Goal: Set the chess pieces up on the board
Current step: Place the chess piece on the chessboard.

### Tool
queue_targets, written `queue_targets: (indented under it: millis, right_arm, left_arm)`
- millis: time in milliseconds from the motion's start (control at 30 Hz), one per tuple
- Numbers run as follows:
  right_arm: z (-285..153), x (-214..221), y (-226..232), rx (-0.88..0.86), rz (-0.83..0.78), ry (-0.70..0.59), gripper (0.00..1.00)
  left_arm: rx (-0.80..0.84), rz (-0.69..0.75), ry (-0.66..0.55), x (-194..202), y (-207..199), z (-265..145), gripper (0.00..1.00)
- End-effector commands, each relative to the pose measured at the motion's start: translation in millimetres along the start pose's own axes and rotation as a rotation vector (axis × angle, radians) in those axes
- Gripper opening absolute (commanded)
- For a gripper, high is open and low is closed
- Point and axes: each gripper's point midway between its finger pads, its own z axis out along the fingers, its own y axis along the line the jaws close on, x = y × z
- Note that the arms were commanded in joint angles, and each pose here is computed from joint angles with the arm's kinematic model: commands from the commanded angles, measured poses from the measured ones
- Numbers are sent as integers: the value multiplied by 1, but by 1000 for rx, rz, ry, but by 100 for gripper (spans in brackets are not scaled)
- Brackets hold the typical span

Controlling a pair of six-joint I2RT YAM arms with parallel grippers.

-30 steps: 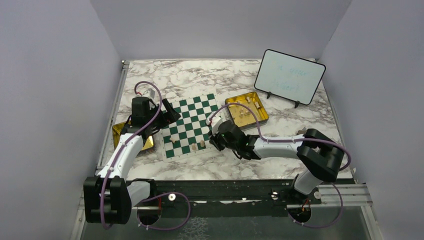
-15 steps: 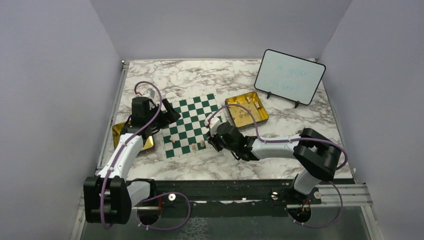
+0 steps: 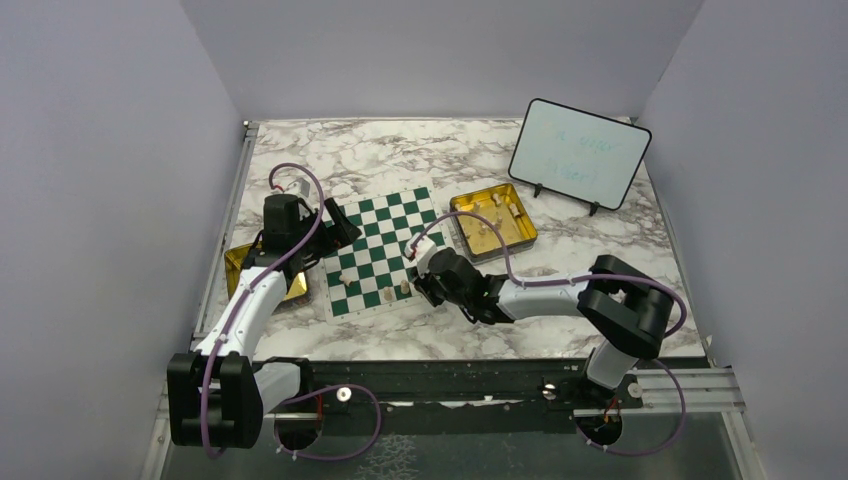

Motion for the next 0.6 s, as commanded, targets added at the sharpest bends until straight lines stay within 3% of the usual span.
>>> queue_targets:
  millis: [0, 333, 567]
  right_arm:
    - [6, -8, -1, 29, -9, -21, 9]
    - [3, -12, -1, 37, 15, -20, 28]
    - [-3, -27, 0, 44, 75, -12, 36]
  left_arm:
    - [-10, 2, -27, -5, 2, -2, 93]
    - [-44, -16, -43, -7, 7, -2, 93]
    - [-64, -25, -48, -6, 11, -3, 93]
